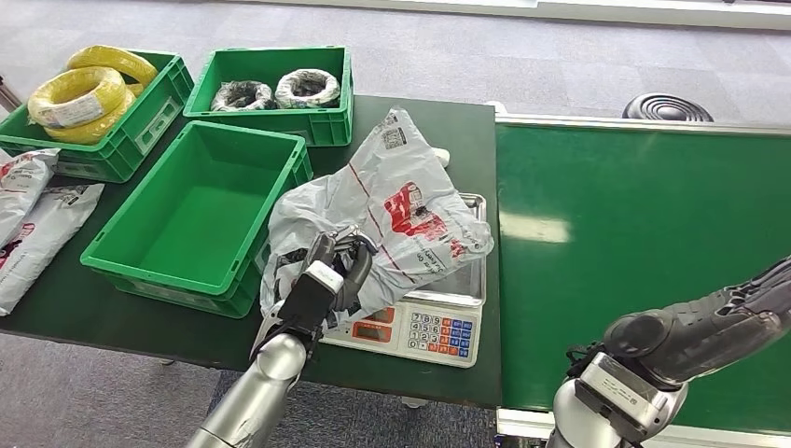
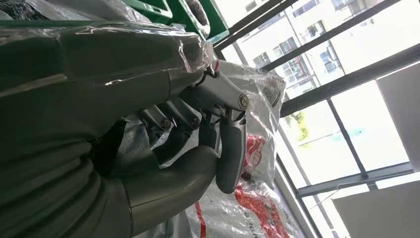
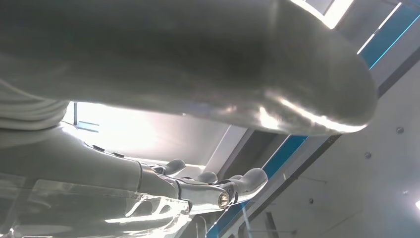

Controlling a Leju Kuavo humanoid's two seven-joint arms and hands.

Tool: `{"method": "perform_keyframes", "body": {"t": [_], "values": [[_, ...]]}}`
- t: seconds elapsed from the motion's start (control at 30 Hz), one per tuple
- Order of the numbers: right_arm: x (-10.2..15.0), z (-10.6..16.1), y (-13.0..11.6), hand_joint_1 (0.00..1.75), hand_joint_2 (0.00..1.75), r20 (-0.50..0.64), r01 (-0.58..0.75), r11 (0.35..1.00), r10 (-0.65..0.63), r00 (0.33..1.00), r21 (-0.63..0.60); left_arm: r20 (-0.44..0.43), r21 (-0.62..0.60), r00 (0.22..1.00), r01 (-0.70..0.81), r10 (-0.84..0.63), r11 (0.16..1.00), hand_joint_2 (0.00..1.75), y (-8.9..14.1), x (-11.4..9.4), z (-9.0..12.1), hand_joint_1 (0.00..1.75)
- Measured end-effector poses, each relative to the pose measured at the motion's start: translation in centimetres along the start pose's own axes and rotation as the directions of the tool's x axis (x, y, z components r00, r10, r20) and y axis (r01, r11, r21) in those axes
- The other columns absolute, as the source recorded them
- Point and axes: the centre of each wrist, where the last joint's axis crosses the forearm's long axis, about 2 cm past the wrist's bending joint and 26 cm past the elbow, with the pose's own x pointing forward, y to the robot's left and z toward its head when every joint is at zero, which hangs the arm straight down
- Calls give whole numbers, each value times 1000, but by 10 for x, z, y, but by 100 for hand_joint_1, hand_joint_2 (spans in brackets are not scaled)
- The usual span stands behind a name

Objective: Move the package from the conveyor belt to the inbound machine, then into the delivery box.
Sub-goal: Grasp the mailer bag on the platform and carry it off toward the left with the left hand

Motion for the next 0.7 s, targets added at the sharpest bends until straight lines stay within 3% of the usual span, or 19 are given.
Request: {"method": "perform_keyframes", "body": {"t": [0.3,0.7], "values": [[0,0,0,0,0,2,-3,1000,3,1000,2,88,113,996,0,-10,994,175,24,18,-4,168],[0,2,-1,0,0,-4,-4,1000,5,1000,7,167,347,985,-25,-36,937,175,76,37,-6,166]]}}
